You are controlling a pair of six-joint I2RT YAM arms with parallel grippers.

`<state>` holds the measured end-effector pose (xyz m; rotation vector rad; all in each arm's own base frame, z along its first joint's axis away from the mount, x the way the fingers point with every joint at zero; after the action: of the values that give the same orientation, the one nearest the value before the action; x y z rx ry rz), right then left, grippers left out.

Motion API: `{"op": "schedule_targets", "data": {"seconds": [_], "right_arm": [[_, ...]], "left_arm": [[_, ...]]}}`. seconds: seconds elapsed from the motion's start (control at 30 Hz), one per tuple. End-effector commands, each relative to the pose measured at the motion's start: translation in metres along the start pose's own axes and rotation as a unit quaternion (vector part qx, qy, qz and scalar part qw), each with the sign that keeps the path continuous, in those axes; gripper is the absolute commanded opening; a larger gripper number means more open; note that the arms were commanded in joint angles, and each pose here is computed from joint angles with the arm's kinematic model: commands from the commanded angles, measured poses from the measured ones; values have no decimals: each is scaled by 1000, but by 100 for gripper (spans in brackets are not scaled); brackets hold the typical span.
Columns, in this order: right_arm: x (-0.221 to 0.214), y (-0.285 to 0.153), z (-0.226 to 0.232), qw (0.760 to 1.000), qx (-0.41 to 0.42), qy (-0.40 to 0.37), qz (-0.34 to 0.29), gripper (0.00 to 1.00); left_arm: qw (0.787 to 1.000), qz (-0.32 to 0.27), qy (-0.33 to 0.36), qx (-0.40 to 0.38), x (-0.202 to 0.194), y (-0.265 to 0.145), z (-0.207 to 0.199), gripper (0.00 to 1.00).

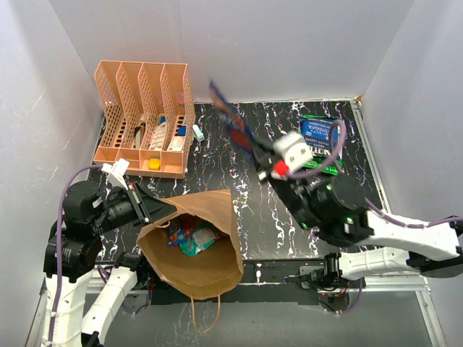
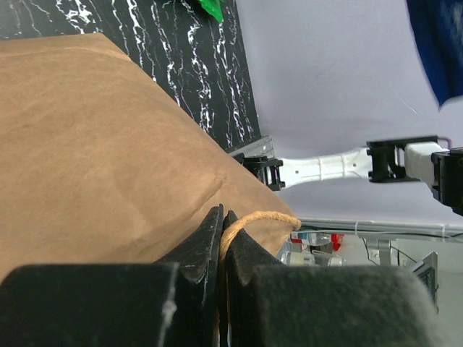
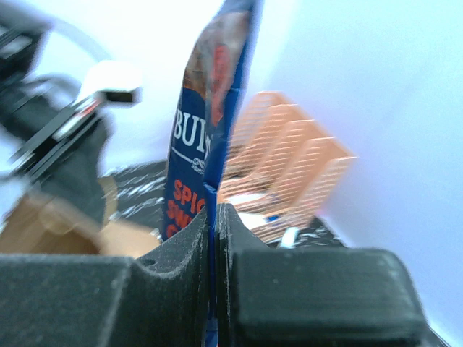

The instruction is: Take the snacks out of the paper bag

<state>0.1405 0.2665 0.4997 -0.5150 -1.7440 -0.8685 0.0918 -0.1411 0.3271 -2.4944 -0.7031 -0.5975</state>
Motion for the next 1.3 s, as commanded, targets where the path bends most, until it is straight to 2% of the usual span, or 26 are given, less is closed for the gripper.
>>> {"op": "schedule_targets", "data": {"seconds": [0.0, 0.1, 0.27, 0.4, 0.5, 0.6, 0.73, 0.87, 0.93, 1.0, 1.1, 1.13, 1.27], "right_arm": [[-8, 23, -91, 971, -240, -1, -13, 7], [-38, 51, -116, 967, -254, 2, 19, 7], [-109, 82, -153, 947, -298, -10, 120, 7], [-169, 101, -175, 927, -319, 48, 193, 7], [-213, 111, -194, 900, -344, 82, 255, 7], [-255, 113, -210, 870, -372, 82, 313, 7], [-321, 97, -237, 809, -421, 81, 401, 7], [-360, 71, -251, 752, -453, 95, 469, 7], [-370, 64, -257, 730, -464, 68, 496, 7], [-390, 49, -263, 698, -484, 20, 527, 7], [-428, 33, -263, 661, -493, -23, 566, 7], [-444, 30, -258, 651, -491, -20, 578, 7], [-506, 44, -208, 644, -427, 35, 634, 7]], "left_arm": [[1000, -6, -9, 25, 4, 3, 9, 0], [999, -10, -10, 31, 6, 4, 11, 0], [999, -15, 0, 44, 13, 6, 13, 0], [998, -11, 19, 57, 17, 8, 17, 0], [997, -9, 35, 65, 18, 8, 19, 0], [995, 10, 46, 85, 19, 10, 27, 0], [992, 36, 74, 99, 21, 15, 36, 0], [990, 32, 110, 87, 28, 22, 37, 0], [989, 29, 123, 81, 31, 26, 39, 0], [988, 26, 132, 76, 32, 31, 43, 0], [984, 27, 159, 82, 37, 35, 48, 0], [982, 26, 166, 87, 38, 35, 51, 0], [978, 5, 185, 99, 44, 34, 53, 0]]}}
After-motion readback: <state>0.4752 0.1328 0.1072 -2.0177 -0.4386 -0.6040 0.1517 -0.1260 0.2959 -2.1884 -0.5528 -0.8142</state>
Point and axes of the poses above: each gripper's point midway between its finger pads, its own y axis out along the fingers, its own z axis along the line the jaws close on, x = y × z, the point moved 2 cm from there along -y, back along the fingers, and after that the axes turned 5 degrees about y, right-handed, at the moved point
